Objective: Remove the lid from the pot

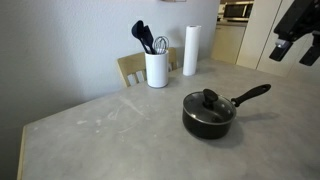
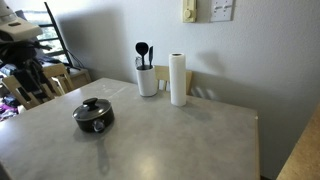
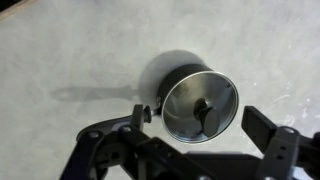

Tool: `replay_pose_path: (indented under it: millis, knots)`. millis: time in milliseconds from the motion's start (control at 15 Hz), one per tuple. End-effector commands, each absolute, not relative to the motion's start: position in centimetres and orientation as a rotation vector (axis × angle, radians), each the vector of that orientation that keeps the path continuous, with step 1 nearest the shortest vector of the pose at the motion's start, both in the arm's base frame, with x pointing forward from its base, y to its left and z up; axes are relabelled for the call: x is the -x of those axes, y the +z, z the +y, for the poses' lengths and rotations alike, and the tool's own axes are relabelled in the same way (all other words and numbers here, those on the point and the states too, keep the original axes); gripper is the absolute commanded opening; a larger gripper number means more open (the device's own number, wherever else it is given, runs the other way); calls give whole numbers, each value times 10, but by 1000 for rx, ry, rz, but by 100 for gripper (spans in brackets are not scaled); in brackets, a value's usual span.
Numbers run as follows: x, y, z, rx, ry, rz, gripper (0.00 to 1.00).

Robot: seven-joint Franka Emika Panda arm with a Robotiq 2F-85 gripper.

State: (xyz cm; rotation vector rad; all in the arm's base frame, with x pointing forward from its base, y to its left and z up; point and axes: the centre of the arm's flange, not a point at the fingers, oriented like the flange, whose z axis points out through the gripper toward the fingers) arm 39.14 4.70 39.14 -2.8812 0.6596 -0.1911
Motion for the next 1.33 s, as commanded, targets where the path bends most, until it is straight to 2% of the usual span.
replay_pose_path:
  millis: [0,267,600,733,800,1267]
  knots:
    - [-451,388,50,2940,-164,567,100]
    - [-498,374,64,2983,-144,499,100]
    - [-543,317,73,3000,-39,534,100]
    - [-549,302,72,2985,31,489,100]
    - [-528,314,72,2994,-10,520,100]
    - [-539,296,76,2982,3,563,100]
